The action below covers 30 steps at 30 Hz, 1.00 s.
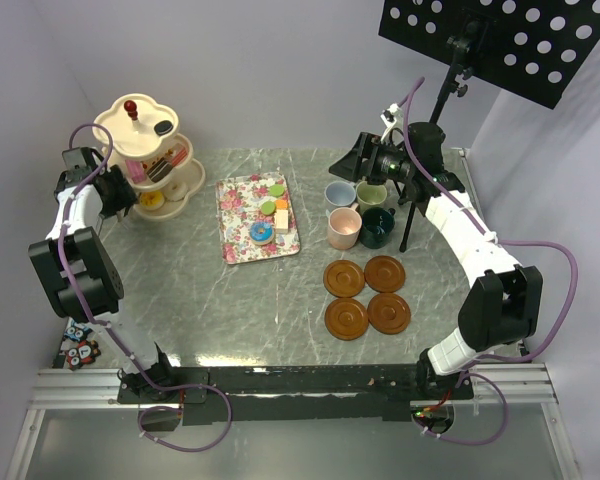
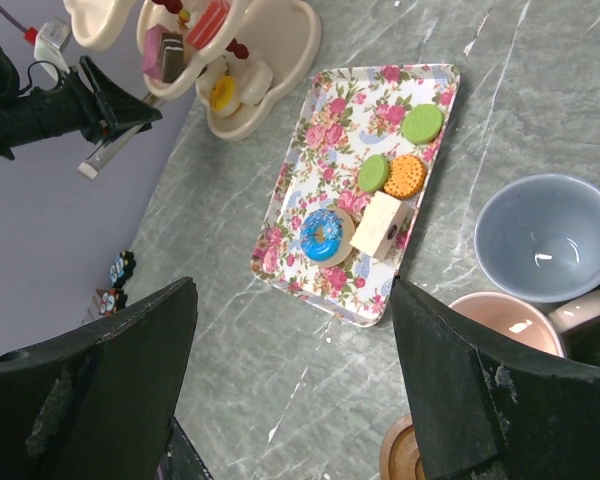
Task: Serve the afternoon tea
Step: Place the desert on the desert table, then pick up the desert from the tray.
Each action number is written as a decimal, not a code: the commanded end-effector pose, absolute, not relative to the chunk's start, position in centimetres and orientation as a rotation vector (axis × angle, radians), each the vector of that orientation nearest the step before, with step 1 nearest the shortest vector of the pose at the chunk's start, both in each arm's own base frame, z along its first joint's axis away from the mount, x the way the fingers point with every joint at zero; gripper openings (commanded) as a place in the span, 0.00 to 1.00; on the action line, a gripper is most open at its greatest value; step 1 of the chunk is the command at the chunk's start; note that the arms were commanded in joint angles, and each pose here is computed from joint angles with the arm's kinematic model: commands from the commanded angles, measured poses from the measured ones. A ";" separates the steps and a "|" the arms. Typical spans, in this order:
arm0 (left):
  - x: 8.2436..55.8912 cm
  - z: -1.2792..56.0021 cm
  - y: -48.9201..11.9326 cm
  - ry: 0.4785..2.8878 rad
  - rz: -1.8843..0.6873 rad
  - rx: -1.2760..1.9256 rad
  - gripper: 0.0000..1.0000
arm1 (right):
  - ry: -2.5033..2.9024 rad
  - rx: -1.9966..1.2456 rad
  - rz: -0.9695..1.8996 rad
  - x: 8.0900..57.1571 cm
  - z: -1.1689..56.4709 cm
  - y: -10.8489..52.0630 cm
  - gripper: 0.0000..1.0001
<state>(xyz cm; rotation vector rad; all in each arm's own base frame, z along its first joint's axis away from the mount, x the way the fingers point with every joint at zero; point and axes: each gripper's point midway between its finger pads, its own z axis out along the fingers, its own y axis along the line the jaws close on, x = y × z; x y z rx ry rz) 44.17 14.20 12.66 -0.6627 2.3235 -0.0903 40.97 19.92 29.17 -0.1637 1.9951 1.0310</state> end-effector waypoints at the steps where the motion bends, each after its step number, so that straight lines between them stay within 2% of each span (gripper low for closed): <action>1: 44.2 15.6 14.7 2.238 -0.058 -0.623 0.59 | 1.921 -0.200 1.032 40.8 31.8 19.6 0.84; 15: 38.5 18.3 12.7 2.181 -0.039 -0.666 0.54 | 1.925 -0.204 1.067 40.9 31.6 20.1 0.84; 30: 31.5 16.2 8.6 2.252 -0.099 -0.787 0.48 | 1.930 -0.192 1.095 40.7 31.2 20.3 0.84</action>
